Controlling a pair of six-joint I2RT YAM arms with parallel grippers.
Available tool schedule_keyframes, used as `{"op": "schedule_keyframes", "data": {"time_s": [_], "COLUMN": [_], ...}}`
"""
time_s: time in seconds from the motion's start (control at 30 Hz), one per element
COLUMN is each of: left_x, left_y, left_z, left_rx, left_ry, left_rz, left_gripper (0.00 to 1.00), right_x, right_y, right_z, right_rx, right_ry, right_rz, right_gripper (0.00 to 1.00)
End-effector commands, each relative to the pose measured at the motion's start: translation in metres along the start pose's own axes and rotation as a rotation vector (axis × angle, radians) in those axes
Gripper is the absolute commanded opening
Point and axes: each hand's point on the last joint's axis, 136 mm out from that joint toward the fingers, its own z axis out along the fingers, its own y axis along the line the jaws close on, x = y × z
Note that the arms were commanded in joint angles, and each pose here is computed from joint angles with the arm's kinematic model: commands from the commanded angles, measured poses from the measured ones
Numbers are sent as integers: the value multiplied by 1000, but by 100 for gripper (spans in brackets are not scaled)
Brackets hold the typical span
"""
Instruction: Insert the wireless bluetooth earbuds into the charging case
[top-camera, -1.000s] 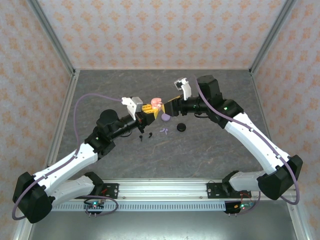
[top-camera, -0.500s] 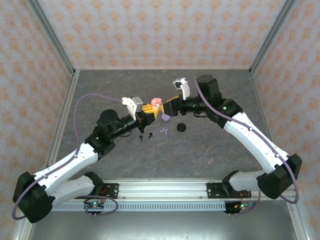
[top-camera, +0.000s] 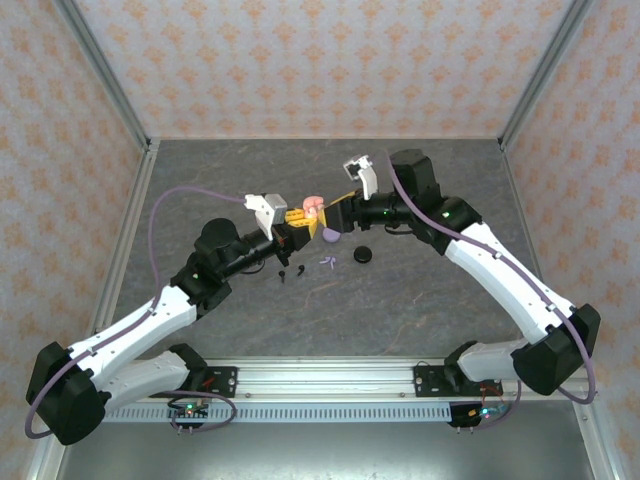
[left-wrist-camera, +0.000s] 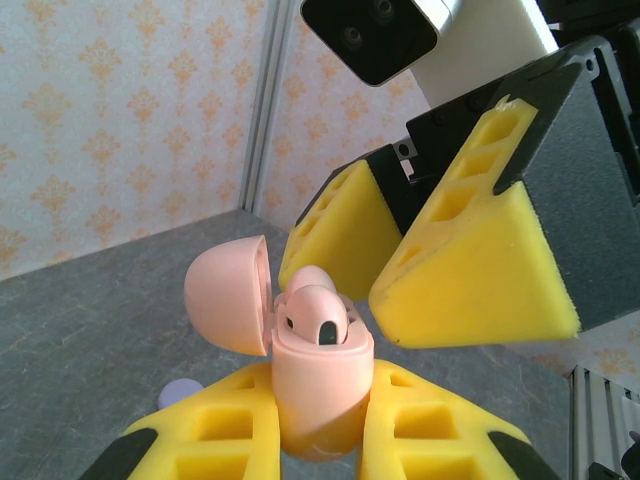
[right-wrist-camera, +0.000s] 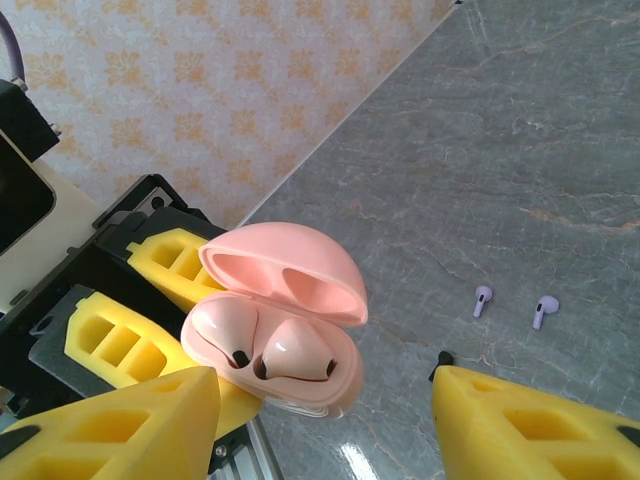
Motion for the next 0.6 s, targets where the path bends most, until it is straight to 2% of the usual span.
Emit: {"op": "schedule_keyframes", "data": {"time_s": [0.0, 0.23, 0.43, 0.57], "left_x": [-11, -10, -11, -14], "left_y": [-6, -6, -8, -16], "left_z": [0, -1, -5, -8], "left_rx": [21, 20, 24, 69], "left_ry": [-30, -33, -42, -62], "left_rz": [16, 16, 26, 40], "left_gripper": [0, 0, 0, 0], "right_x": [-19, -19, -23, -25], "right_y": [17, 20, 23, 32], "right_z": [-4, -8, -32, -39], "right_rx": [-40, -35, -42, -138], "right_ry": [-47, -52, -118, -141], "right_rz": [-39, -55, -46, -13], "right_gripper": [58, 59, 67, 75]}}
